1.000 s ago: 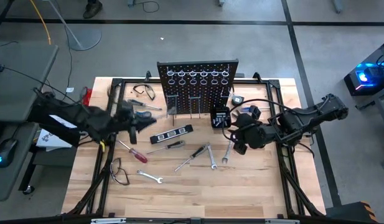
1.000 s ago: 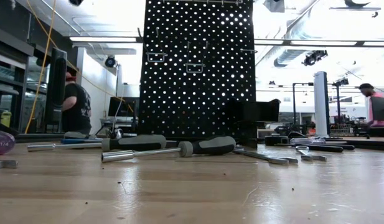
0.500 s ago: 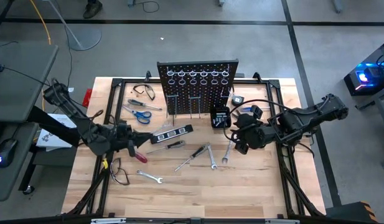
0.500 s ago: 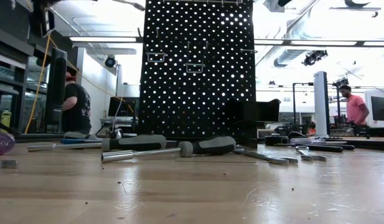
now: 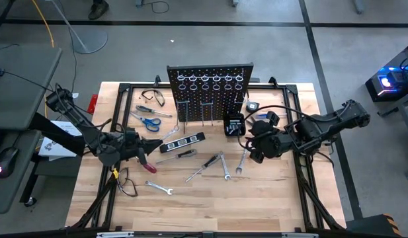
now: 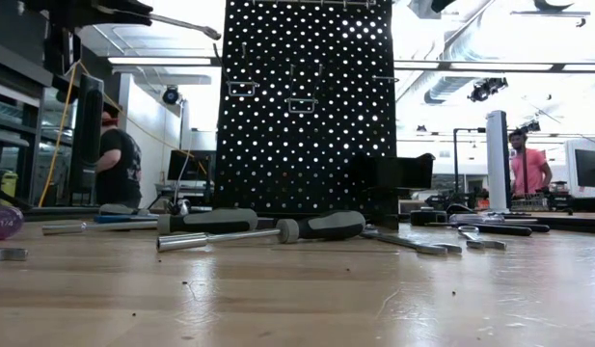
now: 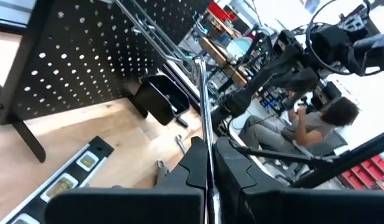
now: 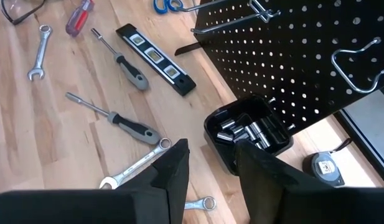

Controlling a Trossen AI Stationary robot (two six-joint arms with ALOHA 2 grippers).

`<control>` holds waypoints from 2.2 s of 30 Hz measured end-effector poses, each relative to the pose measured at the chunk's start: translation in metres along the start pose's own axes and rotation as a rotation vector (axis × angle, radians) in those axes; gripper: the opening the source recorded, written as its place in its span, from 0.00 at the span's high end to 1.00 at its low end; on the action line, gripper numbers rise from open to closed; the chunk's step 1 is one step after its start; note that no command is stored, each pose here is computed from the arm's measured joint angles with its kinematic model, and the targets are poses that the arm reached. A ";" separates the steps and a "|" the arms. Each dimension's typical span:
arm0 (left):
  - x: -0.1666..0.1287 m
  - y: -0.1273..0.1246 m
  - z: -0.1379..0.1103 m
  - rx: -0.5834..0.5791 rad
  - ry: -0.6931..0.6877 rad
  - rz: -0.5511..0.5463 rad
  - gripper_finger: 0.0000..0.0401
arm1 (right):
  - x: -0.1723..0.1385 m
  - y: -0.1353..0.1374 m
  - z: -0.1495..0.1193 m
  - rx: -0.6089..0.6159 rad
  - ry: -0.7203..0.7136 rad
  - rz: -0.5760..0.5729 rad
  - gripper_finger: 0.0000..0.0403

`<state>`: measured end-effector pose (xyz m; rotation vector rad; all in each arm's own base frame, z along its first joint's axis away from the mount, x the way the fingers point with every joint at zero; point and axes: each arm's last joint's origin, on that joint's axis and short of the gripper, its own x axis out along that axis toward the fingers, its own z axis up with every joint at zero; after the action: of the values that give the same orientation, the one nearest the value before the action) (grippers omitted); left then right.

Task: Hang tools onto peg board
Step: Hang the silver wrench on the pegboard

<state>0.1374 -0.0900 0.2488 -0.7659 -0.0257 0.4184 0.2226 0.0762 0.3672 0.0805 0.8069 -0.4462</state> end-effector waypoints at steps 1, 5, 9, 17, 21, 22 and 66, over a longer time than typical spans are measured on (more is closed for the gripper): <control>0.000 0.000 0.000 0.008 -0.003 0.003 1.00 | 0.000 0.000 0.000 0.000 -0.001 -0.002 0.69; 0.004 0.002 0.002 0.037 -0.021 0.023 1.00 | 0.000 0.000 0.000 0.005 0.001 -0.004 0.69; 0.007 0.004 0.004 0.052 -0.036 0.045 1.00 | 0.000 0.000 0.000 0.007 0.001 -0.004 0.69; 0.012 0.007 0.005 0.089 -0.002 0.049 1.00 | 0.000 0.000 0.000 0.008 0.001 -0.003 0.69; 0.013 0.008 0.005 0.097 -0.005 0.061 1.00 | 0.000 0.000 0.000 0.008 0.000 -0.003 0.69; 0.014 0.009 0.005 0.102 -0.005 0.066 1.00 | 0.000 0.000 0.000 0.008 0.000 -0.003 0.69; 0.047 0.042 0.026 0.381 -0.057 0.343 0.84 | 0.000 0.000 0.000 0.099 0.002 -0.003 0.69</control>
<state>0.1615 -0.0281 0.2335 -0.3803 0.1311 0.7470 0.2222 0.0762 0.3670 0.1719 0.7867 -0.4891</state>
